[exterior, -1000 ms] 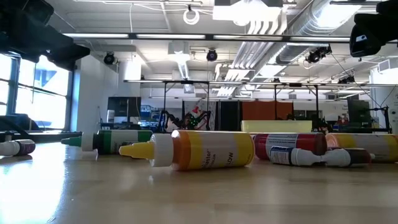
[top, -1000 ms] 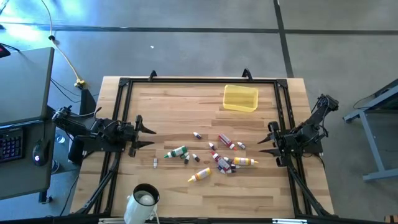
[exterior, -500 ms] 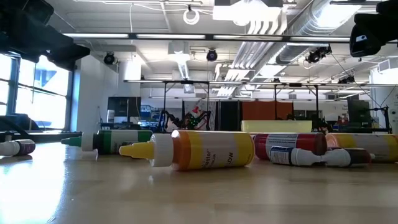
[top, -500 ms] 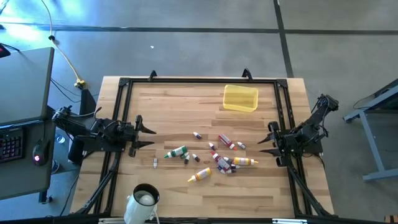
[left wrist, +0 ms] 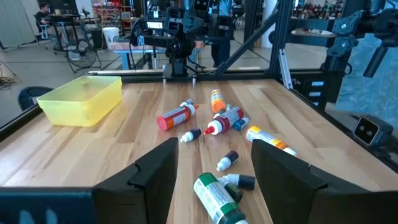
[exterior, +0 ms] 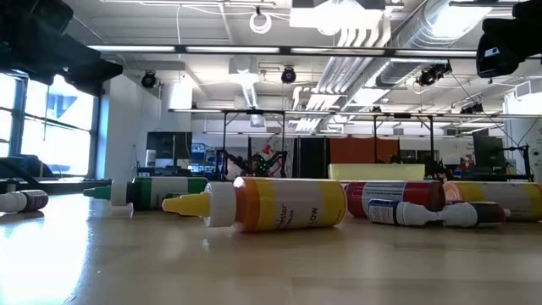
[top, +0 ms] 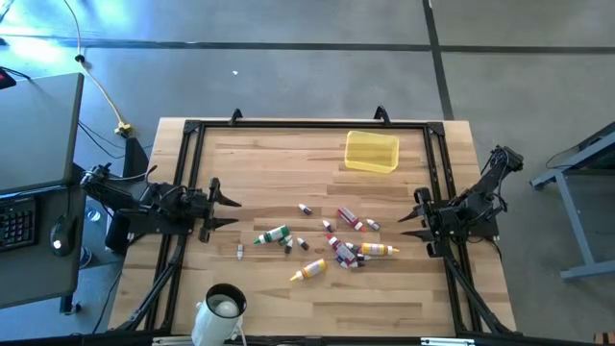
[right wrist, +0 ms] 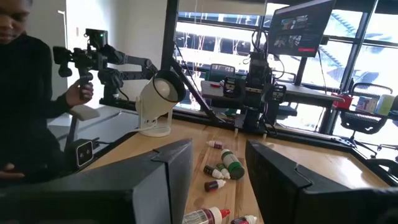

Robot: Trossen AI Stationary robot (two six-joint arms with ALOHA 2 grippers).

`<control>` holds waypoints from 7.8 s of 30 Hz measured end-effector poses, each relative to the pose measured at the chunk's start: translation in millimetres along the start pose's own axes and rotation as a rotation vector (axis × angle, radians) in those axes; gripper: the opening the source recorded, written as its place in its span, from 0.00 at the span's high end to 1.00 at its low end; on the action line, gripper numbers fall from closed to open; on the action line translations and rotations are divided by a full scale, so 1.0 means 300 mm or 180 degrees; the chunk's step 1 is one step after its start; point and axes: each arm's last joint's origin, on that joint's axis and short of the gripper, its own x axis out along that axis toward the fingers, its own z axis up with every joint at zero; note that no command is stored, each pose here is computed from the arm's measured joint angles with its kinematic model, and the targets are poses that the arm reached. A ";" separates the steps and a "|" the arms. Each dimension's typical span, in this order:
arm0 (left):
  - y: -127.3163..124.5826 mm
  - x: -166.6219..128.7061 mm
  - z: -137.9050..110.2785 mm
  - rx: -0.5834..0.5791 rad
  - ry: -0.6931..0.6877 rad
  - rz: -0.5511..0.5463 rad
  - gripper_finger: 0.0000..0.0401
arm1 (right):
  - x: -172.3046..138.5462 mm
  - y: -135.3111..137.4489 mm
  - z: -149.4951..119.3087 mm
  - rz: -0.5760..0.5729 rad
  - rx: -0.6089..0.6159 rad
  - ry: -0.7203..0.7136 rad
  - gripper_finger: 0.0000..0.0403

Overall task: Pick & Place food coloring
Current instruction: Put the big orange food coloring bottle into the yellow bin

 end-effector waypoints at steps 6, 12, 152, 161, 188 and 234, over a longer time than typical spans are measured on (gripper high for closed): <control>0.000 0.000 0.017 -0.0047 -0.0166 -0.0001 0.50 | 0.000 0.000 0.000 0.0001 0.0001 0.0000 0.65; 0.001 -0.004 0.050 -0.0144 -0.0480 -0.0003 0.50 | 0.000 0.000 0.000 0.0001 0.0000 0.0001 0.65; -0.023 0.234 0.434 -0.0094 0.0420 0.1695 0.50 | 0.454 -0.059 0.049 -0.1469 0.1677 0.2167 0.65; -0.030 0.237 0.433 -0.0116 0.0453 0.1452 0.50 | 0.496 -0.063 -0.096 -0.1747 0.1860 0.2714 0.65; -0.033 0.238 0.432 -0.0113 0.0470 0.1352 0.50 | 0.490 -0.103 -0.181 -0.1870 0.2091 0.3238 0.65; -0.033 0.238 0.432 -0.0114 0.0468 0.1353 0.50 | 0.521 -0.092 -0.253 -0.1832 0.1912 0.3303 0.65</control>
